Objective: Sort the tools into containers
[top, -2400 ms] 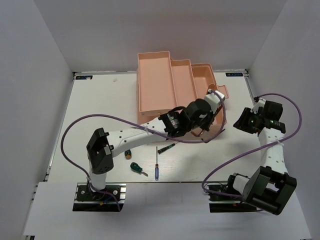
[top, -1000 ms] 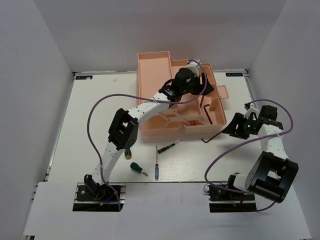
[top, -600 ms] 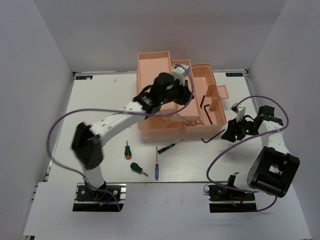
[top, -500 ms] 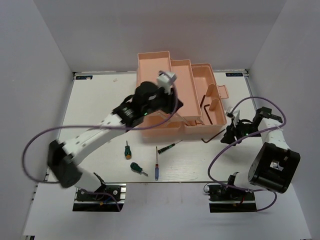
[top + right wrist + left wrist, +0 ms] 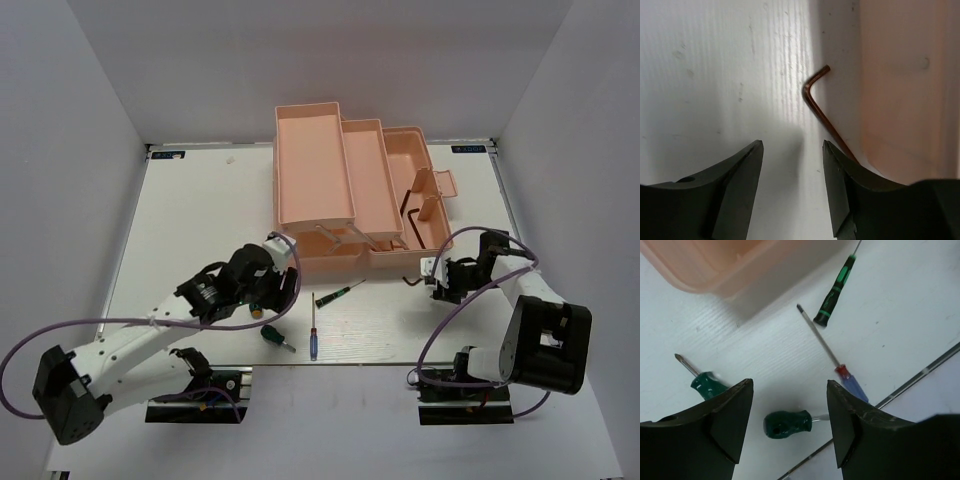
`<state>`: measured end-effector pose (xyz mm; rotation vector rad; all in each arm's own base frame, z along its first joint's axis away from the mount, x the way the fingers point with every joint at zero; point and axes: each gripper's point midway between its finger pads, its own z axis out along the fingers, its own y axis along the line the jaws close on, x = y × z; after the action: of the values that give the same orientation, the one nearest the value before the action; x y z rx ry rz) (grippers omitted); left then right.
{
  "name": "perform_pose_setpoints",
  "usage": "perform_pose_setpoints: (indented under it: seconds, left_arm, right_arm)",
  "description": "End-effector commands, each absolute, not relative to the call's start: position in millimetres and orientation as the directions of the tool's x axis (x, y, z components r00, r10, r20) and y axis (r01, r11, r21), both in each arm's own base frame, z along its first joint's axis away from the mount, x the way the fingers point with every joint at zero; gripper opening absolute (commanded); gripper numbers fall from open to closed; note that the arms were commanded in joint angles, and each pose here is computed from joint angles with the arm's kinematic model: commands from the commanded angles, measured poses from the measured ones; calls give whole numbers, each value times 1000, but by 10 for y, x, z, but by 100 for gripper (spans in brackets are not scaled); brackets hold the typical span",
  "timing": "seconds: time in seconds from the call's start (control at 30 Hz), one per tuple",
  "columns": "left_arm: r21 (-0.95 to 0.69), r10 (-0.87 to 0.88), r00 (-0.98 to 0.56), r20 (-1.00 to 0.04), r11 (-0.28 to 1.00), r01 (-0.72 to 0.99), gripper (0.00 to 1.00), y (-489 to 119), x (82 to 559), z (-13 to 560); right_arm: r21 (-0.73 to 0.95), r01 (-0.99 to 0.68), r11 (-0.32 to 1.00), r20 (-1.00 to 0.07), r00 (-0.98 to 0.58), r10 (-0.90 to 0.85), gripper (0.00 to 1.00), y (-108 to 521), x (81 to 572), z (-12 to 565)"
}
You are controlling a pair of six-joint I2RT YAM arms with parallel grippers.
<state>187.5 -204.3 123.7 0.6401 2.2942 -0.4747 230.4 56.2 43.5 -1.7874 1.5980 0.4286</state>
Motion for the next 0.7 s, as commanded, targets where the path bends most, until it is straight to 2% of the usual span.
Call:
perform_pose_setpoints:
  seconds: [0.0, 0.2, 0.53, 0.67]
  left_arm:
    - [-152, 256, -555, -792, 797, 584, 71, -2018, 1898, 1575]
    - [-181, 208, -486, -849, 749, 637, 71, -2036, 1800, 1765]
    - [-174, 212, -490, -846, 758, 629, 71, -2011, 1806, 1747]
    - [-175, 206, -484, -850, 757, 630, 71, -2007, 1802, 1770]
  right_arm:
    - [-410, -910, -60, -538, 295, -790, 58, 448, 2710, 521]
    - [-402, -914, -60, -517, 280, -809, 56, 453, 2837, 479]
    - [-257, -944, -208, -477, 311, -822, 49, 476, 2819, 274]
    - [-248, -937, -246, -441, 336, -832, 48, 458, 2860, 230]
